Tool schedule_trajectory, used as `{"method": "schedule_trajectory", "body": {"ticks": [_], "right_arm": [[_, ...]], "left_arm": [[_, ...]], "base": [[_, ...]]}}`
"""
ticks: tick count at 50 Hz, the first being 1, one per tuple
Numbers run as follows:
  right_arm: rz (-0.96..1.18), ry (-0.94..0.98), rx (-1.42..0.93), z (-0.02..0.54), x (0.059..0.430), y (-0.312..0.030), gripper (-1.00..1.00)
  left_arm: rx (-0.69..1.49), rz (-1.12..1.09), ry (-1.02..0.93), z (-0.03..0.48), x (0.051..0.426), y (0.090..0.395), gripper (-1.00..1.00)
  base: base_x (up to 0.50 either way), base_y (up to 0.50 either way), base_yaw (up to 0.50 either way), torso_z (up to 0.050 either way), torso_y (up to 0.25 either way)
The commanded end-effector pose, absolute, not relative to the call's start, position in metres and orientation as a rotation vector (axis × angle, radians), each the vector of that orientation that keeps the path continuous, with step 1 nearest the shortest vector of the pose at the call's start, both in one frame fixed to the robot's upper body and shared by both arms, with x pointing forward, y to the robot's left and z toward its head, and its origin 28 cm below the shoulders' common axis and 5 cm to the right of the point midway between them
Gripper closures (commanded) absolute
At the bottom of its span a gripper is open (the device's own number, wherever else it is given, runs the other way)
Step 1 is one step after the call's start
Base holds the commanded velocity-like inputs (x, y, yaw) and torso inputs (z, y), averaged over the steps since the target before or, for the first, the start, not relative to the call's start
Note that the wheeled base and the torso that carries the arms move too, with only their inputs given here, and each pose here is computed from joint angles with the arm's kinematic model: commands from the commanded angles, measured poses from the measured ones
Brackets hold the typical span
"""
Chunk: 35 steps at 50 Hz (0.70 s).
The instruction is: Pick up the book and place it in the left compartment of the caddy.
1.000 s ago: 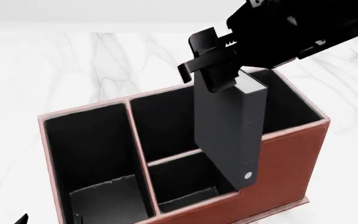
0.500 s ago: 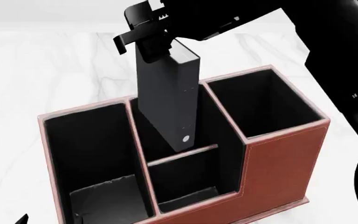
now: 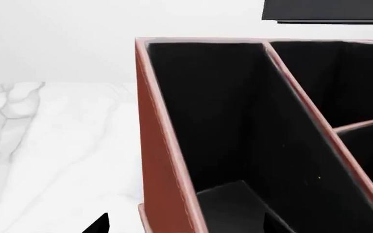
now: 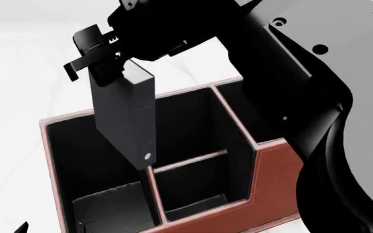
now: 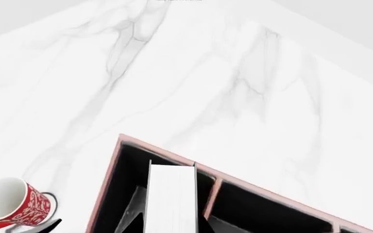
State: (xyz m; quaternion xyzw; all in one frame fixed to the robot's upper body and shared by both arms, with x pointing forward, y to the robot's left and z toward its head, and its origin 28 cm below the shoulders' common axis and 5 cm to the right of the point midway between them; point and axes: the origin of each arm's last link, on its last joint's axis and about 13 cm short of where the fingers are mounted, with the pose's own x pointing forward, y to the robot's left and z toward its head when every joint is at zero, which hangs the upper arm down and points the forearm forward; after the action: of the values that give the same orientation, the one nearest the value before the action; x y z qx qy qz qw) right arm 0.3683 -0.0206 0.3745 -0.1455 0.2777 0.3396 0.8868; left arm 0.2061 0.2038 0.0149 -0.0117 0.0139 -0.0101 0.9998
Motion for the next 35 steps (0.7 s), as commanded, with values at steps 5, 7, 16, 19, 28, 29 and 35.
{"method": "schedule_trajectory", "body": {"ticks": [5, 7, 16, 19, 28, 29, 35], "right_arm": [[0.768, 0.52, -0.297, 0.36, 0.372, -0.005, 1.0], [0.771, 0.515, -0.305, 0.355, 0.372, -0.003, 1.0], [0.743, 0.436, -0.318, 0.329, 0.379, 0.007, 1.0], [0.745, 0.438, -0.311, 0.318, 0.381, 0.009, 1.0], [0.752, 0.455, -0.311, 0.302, 0.382, 0.011, 1.0], [0.751, 0.452, -0.31, 0.302, 0.382, 0.011, 1.0], [0.759, 0.449, -0.307, 0.292, 0.383, 0.012, 1.0]], "left_arm": [[-0.026, -0.021, 0.027, 0.015, 0.206, 0.204, -1.0], [-0.027, -0.021, 0.028, 0.015, 0.206, 0.204, -1.0], [-0.025, -0.024, 0.026, 0.016, 0.206, 0.204, -1.0], [-0.024, -0.027, 0.026, 0.015, 0.206, 0.203, -1.0], [-0.025, -0.028, 0.026, 0.016, 0.206, 0.204, -1.0], [-0.024, -0.029, 0.025, 0.015, 0.206, 0.203, -1.0], [-0.023, -0.03, 0.025, 0.016, 0.206, 0.203, -1.0]], "base": [[0.0, 0.0, 0.0, 0.0, 0.002], [0.0, 0.0, 0.0, 0.0, 0.0], [0.0, 0.0, 0.0, 0.0, 0.001], [0.0, 0.0, 0.0, 0.0, 0.0], [0.0, 0.0, 0.0, 0.0, 0.001], [0.0, 0.0, 0.0, 0.0, 0.0], [0.0, 0.0, 0.0, 0.0, 0.002]]}}
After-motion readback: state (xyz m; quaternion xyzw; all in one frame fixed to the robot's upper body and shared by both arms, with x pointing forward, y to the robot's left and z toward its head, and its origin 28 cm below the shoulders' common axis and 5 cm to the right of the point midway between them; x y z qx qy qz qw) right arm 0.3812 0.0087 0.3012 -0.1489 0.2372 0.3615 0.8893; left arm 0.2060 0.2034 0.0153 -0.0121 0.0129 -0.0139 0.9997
